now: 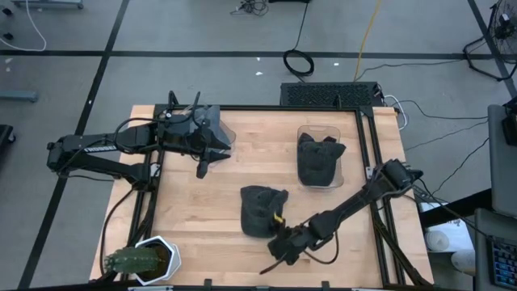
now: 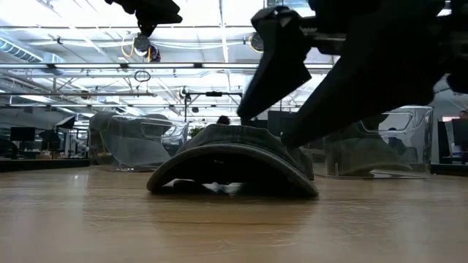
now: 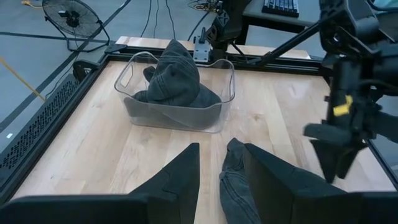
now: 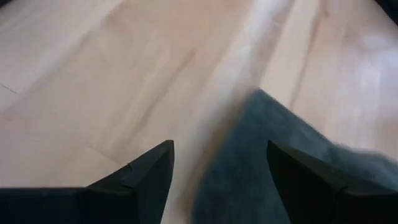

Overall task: Pick & Place hat
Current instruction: Put the black cap into the right transparent bin

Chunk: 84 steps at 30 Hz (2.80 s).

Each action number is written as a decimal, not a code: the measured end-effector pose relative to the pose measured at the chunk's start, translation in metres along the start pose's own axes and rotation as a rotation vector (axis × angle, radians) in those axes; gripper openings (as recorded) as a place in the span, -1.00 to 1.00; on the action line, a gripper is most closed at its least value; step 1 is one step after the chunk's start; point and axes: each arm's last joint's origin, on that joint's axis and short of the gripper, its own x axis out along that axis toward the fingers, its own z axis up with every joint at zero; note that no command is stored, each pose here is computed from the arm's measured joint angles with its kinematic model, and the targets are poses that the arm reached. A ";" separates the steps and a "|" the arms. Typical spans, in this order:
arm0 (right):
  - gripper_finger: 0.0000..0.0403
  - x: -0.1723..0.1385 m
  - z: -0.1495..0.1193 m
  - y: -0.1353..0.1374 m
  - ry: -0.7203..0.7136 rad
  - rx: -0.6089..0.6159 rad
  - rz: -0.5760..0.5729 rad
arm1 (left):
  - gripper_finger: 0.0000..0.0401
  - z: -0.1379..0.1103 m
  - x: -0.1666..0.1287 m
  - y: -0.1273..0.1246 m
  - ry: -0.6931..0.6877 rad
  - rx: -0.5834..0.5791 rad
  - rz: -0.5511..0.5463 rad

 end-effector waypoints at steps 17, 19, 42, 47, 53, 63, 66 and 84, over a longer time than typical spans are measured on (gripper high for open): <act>0.20 0.038 -0.026 -0.018 0.222 -0.028 -0.340 | -0.35 0.000 0.000 0.000 0.000 0.000 0.000; 0.17 0.038 -0.028 -0.022 0.246 -0.036 -0.388 | -0.35 0.000 0.000 0.000 0.000 0.000 0.000; -0.98 0.043 -0.042 -0.075 0.351 0.013 -0.589 | -0.35 0.000 0.000 0.000 0.000 0.000 0.000; -0.99 0.015 -0.023 -0.066 0.293 -0.033 -0.601 | -0.35 0.000 0.000 0.000 0.000 0.000 0.000; -1.00 -0.047 0.006 -0.060 0.209 -0.070 -0.790 | -0.35 0.000 0.000 0.000 0.000 0.000 0.000; -1.00 -0.134 0.022 -0.038 0.149 -0.094 -1.119 | -0.35 0.000 0.000 0.000 0.000 0.000 0.000; -1.00 -0.146 0.026 -0.035 0.103 -0.059 -1.114 | -0.35 0.000 0.000 0.000 0.000 0.000 0.000; -1.00 -0.160 -0.001 -0.129 -0.084 0.161 -0.114 | -0.35 0.000 0.000 0.000 0.000 0.000 0.000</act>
